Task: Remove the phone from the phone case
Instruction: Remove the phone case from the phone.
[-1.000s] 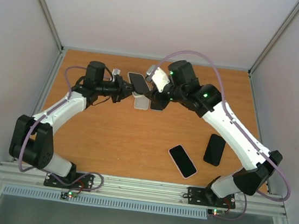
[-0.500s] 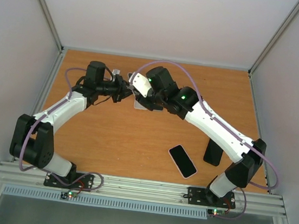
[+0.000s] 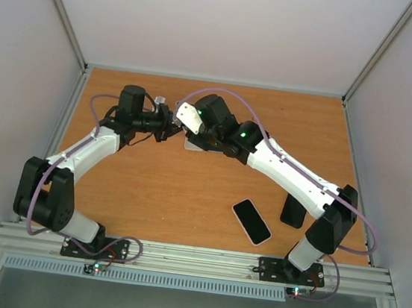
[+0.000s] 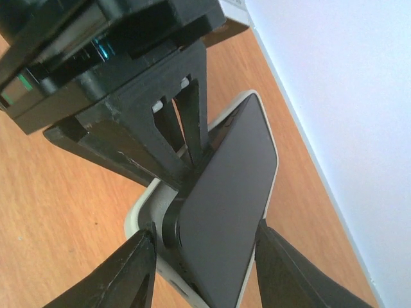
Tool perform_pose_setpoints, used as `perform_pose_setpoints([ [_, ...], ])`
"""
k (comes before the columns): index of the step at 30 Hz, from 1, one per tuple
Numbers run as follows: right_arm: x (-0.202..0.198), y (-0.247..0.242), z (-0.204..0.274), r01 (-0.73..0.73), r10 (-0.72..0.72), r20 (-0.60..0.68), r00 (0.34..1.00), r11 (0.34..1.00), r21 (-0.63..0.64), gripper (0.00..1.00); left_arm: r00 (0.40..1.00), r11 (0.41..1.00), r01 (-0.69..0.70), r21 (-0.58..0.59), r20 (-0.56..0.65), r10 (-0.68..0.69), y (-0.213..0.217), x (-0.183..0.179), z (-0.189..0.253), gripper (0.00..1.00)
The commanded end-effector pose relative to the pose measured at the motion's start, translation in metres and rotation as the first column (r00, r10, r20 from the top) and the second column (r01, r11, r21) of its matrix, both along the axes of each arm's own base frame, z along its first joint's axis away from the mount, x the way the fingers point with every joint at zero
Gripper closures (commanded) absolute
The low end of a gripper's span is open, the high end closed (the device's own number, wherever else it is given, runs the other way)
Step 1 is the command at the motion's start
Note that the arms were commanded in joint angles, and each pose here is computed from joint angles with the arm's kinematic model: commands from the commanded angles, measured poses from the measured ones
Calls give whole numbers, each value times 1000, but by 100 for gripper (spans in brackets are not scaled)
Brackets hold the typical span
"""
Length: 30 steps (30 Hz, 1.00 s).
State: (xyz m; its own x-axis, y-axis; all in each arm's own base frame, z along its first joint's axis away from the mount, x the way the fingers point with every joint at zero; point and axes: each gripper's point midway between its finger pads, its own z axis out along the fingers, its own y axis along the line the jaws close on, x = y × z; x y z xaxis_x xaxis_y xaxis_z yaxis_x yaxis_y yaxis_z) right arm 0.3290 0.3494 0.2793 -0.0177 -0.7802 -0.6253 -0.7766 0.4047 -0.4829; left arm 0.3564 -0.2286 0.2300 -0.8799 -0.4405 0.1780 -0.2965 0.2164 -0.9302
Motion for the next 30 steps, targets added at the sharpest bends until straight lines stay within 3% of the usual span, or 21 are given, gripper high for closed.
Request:
perform_pose_setpoints([
  [1,8,3,-7,1,3,72,997,998,-61,57,991,999,16,-50,132,-9,-2,2,35,100],
  [7,6,3,-14,-15,22,78,997,996,-86,56,991,998,22,-53,130,-15,-4,3,35,100],
  [13,24,2,-23,24,2,174,985,989,-143,62,989,998,41,-53,144,-33,-8,-1,38,100],
  [17,27,3,-25,34,-8,182,983,989,-142,68,984,997,58,-55,169,-48,-11,-4,43,100],
  [27,36,1,-42,39,-10,169,986,984,-173,68,973,994,91,-66,220,-75,-17,-8,52,100],
  [30,33,0,-42,36,-12,145,989,986,-165,76,969,994,94,-59,235,-78,-17,-8,52,100],
])
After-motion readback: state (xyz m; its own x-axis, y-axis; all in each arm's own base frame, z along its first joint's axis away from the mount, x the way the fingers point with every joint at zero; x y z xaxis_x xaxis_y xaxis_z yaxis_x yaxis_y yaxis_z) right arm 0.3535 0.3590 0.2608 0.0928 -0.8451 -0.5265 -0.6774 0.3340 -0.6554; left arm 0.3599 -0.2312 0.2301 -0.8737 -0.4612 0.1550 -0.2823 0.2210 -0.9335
